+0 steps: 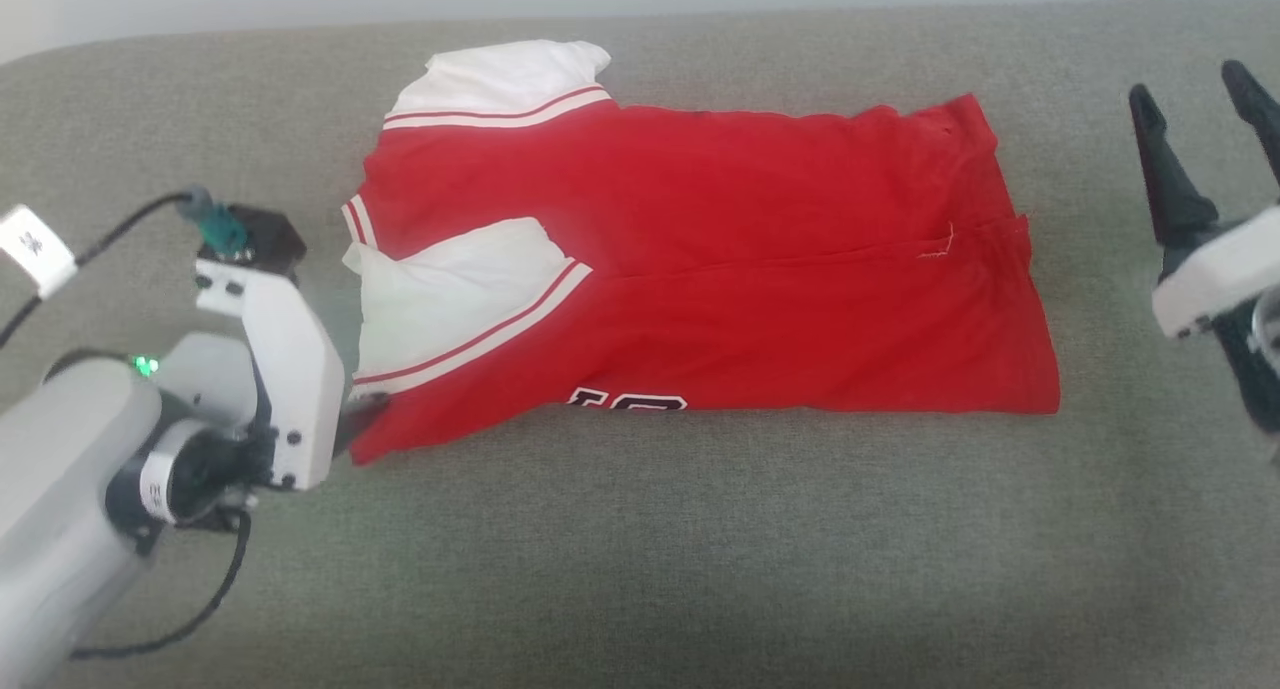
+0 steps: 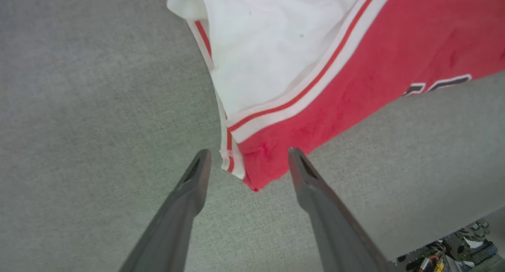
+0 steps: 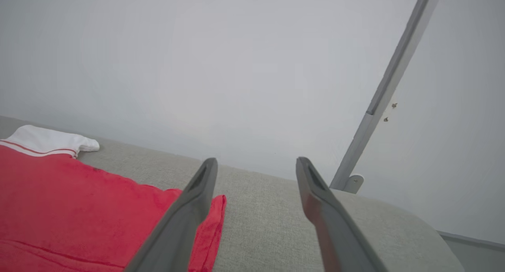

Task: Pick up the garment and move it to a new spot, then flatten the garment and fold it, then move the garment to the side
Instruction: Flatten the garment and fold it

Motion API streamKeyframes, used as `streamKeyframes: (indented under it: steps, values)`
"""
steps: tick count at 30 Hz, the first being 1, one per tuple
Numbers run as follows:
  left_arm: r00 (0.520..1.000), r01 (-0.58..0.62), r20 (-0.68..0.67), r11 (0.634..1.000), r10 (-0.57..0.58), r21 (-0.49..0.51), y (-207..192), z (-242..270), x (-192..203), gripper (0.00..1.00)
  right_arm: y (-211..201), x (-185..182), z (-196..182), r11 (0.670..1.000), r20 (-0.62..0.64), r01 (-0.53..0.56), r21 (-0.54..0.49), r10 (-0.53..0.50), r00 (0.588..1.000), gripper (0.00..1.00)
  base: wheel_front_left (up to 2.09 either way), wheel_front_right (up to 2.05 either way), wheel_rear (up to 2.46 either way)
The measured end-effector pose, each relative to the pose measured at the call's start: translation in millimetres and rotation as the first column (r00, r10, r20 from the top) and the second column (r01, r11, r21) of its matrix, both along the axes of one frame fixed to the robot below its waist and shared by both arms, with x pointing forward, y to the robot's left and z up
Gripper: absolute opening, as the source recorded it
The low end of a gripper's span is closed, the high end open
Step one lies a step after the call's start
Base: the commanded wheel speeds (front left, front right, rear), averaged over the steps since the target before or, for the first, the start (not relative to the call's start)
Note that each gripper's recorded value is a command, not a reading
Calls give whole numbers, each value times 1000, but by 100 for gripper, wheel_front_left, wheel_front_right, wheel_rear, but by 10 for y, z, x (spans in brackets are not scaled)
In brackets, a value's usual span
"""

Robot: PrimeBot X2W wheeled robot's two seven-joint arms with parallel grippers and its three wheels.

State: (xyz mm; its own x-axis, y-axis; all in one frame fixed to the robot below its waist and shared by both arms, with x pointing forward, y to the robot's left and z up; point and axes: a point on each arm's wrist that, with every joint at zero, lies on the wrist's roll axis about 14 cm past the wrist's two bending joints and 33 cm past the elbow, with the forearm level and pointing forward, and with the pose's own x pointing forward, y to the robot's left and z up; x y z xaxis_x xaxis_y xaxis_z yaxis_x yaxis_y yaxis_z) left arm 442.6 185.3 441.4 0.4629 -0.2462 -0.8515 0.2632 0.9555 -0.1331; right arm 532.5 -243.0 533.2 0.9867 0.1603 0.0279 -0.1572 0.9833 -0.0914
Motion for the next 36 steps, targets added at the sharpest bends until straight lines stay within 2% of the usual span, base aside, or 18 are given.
streamKeyframes:
  steps: [6,12,22,23,24,25,30,31,36]
  values:
    - [999,-6,-47,1000,6,0,-33,-158,-128,100,-35,-317,-117,998,40,62,20,-63,997,100,0,0,0]
    - [998,-21,-60,1000,23,22,11,-355,-76,100,-25,-553,-144,993,61,113,40,-115,991,100,0,0,0]
    - [990,-55,-132,998,57,18,44,-660,-94,100,2,-777,-283,987,-15,153,48,-153,988,100,0,0,0]
    - [988,-66,-141,998,67,9,35,-677,-97,96,16,-791,-318,987,-36,150,52,-148,988,100,0,0,0]
    - [988,-60,-145,998,60,5,23,-690,-101,17,31,-807,-367,987,-63,147,57,-143,988,100,0,0,0]
    - [987,-59,-149,998,58,3,23,-695,-101,0,44,-823,-431,987,-100,145,69,-138,985,100,0,0,0]
    - [988,-58,-142,998,56,-10,10,-710,-84,0,131,-879,-697,989,-266,114,92,-86,960,100,0,0,0]
    - [988,-58,-142,998,56,-10,10,-710,-84,0,131,-879,-697,989,-266,114,92,-86,960,100,0,0,0]
    - [990,-55,-130,998,52,-14,13,-706,-86,0,199,-960,-1053,988,-466,103,112,-39,884,100,0,0,0]
